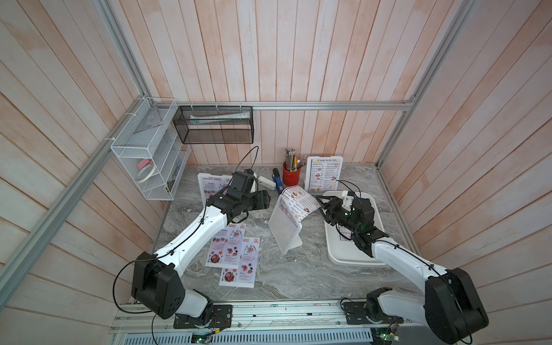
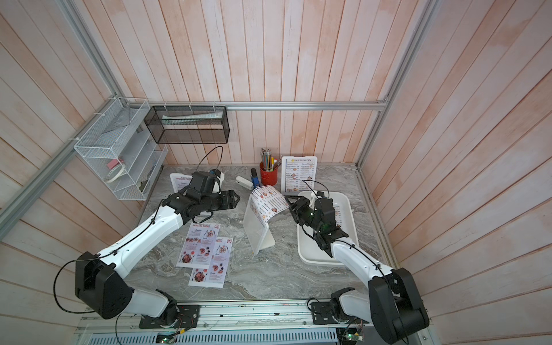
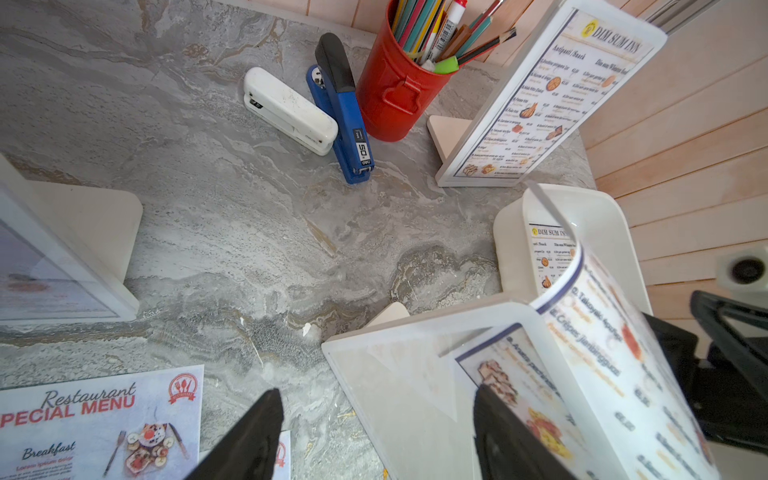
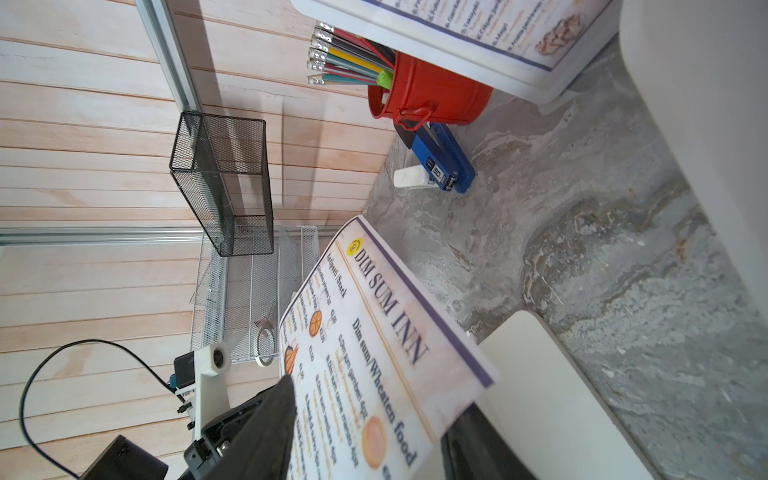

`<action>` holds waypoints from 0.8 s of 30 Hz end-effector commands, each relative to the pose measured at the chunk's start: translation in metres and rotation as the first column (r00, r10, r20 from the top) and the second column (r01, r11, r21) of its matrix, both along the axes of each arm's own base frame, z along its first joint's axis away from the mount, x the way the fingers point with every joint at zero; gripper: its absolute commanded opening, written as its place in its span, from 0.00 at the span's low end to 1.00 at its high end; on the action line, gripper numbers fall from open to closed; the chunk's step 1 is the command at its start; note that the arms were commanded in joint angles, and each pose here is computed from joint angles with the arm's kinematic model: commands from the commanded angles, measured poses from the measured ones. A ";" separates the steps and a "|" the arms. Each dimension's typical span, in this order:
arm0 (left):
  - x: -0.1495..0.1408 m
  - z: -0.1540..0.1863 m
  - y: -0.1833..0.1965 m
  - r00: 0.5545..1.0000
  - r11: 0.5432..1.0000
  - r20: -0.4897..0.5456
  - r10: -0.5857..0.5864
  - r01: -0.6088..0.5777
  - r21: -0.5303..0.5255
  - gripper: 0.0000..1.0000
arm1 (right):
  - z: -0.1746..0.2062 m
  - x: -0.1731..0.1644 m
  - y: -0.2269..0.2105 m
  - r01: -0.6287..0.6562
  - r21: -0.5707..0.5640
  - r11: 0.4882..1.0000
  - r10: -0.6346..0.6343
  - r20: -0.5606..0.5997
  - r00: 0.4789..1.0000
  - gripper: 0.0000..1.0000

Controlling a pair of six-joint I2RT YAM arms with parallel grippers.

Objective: Replace the menus in the menu holders
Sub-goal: Insert the menu into the menu holder.

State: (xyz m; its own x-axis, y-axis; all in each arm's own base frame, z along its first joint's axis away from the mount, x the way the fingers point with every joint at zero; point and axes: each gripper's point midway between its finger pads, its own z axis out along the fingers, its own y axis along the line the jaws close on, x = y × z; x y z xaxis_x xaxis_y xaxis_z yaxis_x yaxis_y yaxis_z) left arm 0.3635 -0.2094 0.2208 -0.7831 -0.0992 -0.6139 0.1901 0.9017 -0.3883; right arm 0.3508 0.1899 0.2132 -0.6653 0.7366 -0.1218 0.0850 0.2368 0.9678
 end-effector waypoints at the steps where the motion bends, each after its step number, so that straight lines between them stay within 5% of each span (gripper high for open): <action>1: 0.004 0.015 0.002 0.999 1.000 0.039 0.001 -0.001 0.004 0.75 | 0.028 0.012 -0.001 -0.002 -0.007 1.000 0.003 0.117 0.993 0.53; 15: 0.007 0.017 0.000 0.999 1.000 0.041 -0.004 0.004 0.004 0.75 | 0.053 0.019 -0.002 0.006 -0.039 0.999 0.004 0.244 0.970 0.21; 24: 0.007 0.020 0.000 0.999 1.000 0.046 -0.005 0.005 0.002 0.75 | 0.069 0.014 -0.001 0.015 -0.061 0.998 0.007 0.334 0.942 0.13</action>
State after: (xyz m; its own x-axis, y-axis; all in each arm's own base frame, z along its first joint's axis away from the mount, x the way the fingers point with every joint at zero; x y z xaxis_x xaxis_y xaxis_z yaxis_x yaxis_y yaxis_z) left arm 0.3654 -0.2101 0.2294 -0.7736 -0.0970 -0.6263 0.1998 0.9005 -0.3863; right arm 0.3652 0.1889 0.2577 -0.6185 0.7203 -0.3141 -0.1474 0.2862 0.9468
